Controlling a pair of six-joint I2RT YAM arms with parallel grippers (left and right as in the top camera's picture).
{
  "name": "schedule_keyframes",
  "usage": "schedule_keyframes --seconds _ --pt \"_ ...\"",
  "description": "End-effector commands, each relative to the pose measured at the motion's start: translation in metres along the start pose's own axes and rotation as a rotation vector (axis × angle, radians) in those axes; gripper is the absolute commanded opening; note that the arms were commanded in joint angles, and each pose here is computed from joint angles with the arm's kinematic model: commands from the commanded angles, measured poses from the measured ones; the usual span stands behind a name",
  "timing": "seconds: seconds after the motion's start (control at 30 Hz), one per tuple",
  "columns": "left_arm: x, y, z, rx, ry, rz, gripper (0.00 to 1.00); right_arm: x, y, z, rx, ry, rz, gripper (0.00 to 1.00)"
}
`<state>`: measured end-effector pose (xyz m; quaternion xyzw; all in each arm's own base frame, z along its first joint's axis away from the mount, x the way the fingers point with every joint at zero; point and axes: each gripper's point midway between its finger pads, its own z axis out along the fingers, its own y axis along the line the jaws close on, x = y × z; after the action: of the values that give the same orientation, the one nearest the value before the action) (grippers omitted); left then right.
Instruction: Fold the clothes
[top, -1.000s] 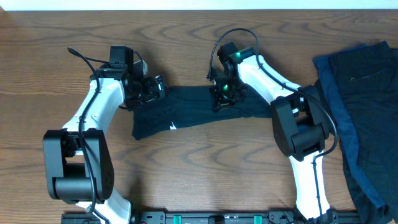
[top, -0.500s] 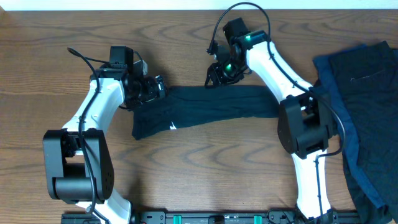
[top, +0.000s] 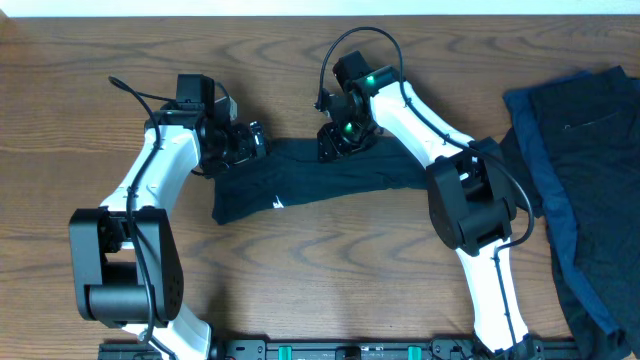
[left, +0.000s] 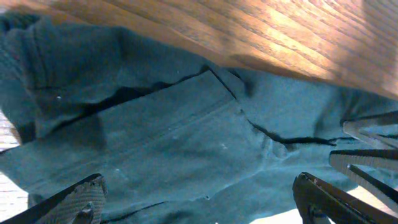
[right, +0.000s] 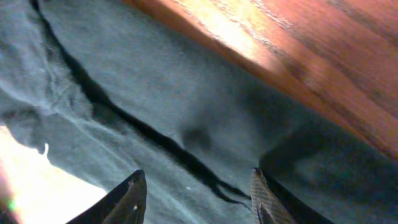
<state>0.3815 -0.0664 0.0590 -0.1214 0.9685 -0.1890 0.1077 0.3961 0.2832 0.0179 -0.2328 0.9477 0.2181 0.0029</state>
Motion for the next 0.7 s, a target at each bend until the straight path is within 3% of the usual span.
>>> schedule_keyframes --seconds 0.0,0.4,0.67 --pt "0.006 0.008 0.007 -0.033 0.018 0.003 0.97 0.011 -0.003 0.012 0.016 0.039 -0.004 0.53" --pt "0.006 0.009 0.007 -0.033 0.021 0.002 0.97 0.033 0.028 0.014 -0.182 0.117 0.037 0.5" --pt "0.006 0.009 0.007 -0.033 0.02 0.002 0.97 0.044 0.03 0.012 -0.197 0.157 0.033 0.49"
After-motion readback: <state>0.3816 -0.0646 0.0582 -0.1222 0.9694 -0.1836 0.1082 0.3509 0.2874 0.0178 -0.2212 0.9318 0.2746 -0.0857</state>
